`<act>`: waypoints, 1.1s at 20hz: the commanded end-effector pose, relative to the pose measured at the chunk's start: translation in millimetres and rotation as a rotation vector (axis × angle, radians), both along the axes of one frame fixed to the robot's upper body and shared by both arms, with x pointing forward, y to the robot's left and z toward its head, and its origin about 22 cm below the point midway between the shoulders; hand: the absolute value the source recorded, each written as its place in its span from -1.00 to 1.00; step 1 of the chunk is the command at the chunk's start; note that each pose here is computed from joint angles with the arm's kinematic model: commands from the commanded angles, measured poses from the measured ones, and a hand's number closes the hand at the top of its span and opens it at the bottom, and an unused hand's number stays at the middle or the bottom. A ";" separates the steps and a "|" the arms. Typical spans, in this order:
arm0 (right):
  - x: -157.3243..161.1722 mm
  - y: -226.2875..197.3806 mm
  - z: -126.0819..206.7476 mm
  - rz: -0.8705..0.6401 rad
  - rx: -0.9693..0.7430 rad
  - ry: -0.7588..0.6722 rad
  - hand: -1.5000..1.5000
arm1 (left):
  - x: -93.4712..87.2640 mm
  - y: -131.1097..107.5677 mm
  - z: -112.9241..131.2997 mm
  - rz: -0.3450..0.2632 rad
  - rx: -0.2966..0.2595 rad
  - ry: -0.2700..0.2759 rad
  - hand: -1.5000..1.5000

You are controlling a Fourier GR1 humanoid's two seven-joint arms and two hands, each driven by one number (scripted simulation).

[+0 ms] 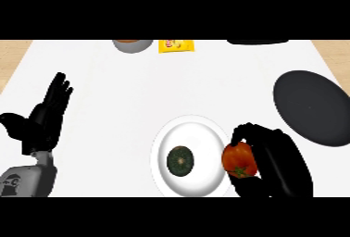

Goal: Pick the tomato from the plate and place it in the pan

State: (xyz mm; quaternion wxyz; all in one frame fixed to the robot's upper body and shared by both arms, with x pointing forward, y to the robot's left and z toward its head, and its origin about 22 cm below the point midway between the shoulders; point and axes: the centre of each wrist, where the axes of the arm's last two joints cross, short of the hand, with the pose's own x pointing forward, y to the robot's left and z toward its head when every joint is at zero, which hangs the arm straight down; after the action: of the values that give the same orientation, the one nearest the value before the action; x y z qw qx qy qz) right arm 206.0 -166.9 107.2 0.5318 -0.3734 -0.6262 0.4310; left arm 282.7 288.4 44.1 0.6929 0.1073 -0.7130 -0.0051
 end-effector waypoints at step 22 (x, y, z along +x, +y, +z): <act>86.4 -243.5 5.3 -0.426 0.169 -0.249 1.00 | 23.8 -19.3 7.1 -0.075 -0.010 -0.031 0.00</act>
State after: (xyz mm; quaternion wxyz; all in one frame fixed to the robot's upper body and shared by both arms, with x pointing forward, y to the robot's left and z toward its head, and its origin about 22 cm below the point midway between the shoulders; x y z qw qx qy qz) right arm 275.6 -376.4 126.2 0.5751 -0.4553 -0.6513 0.1944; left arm 300.2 271.9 49.7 0.6827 0.0859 -0.7253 -0.0241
